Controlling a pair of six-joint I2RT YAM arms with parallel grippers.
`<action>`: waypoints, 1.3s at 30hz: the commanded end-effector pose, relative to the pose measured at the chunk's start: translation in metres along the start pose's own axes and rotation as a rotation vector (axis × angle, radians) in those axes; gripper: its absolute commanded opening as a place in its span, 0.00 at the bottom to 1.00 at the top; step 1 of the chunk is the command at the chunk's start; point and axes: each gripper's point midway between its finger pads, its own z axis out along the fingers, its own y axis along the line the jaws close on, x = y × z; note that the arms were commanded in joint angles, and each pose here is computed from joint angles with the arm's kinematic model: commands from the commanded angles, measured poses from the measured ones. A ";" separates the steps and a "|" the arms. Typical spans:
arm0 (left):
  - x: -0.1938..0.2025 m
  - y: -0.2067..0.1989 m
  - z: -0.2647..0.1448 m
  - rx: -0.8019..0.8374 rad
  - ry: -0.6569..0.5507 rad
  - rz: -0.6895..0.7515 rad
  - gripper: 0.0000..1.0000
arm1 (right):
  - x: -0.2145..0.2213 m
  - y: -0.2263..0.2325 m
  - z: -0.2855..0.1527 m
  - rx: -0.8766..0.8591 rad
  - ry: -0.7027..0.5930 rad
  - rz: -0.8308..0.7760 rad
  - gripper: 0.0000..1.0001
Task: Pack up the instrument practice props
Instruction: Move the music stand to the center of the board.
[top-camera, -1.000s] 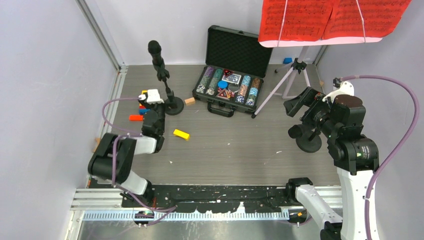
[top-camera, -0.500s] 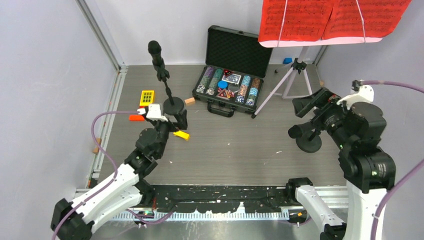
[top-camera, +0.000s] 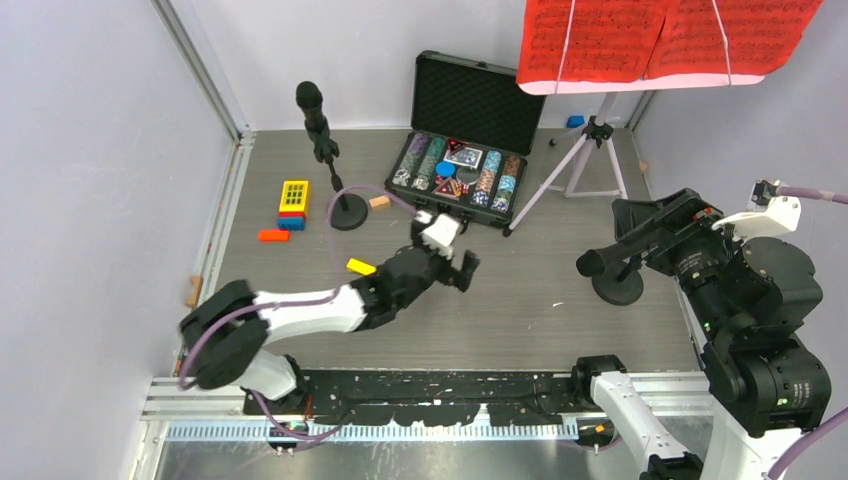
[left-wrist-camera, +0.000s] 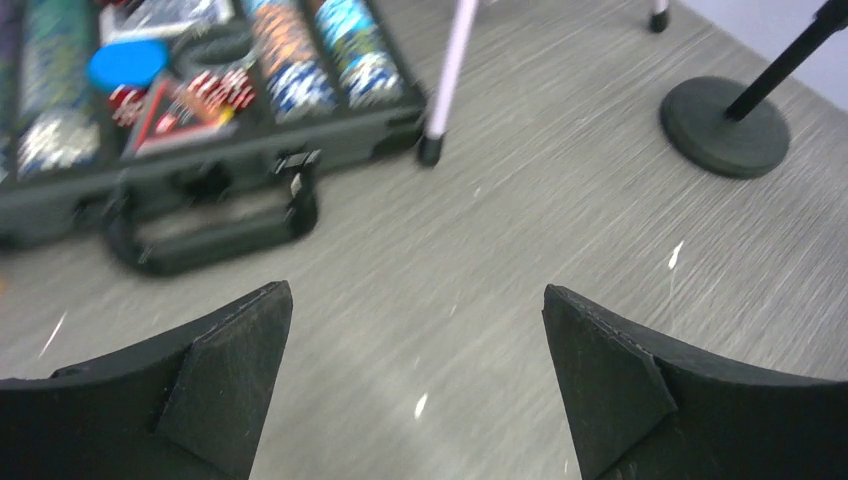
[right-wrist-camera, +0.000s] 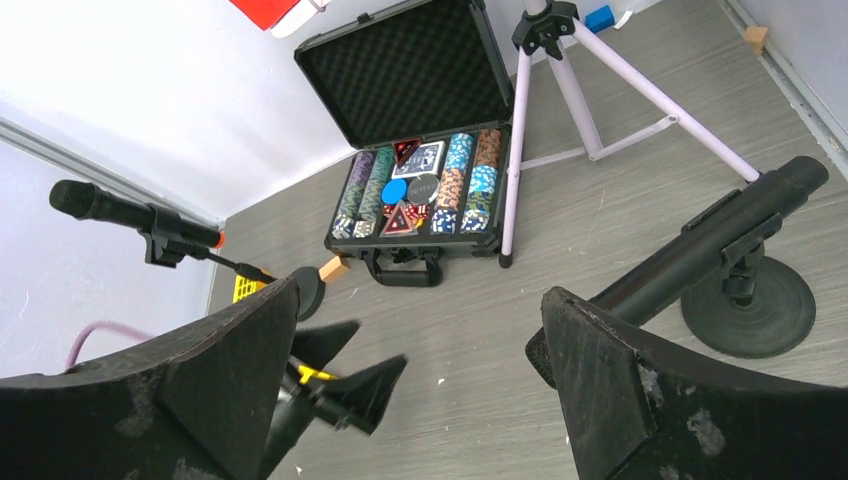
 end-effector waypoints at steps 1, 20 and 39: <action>-0.084 -0.046 0.053 0.209 -0.244 0.050 1.00 | -0.005 0.002 -0.010 -0.005 -0.008 -0.007 0.96; -0.111 -0.075 0.239 0.623 -0.338 -0.009 0.99 | 0.002 0.000 -0.022 -0.014 0.014 -0.024 0.96; -0.060 -0.075 0.298 0.459 -0.210 0.023 0.77 | 0.005 -0.003 -0.019 -0.011 0.027 -0.041 0.96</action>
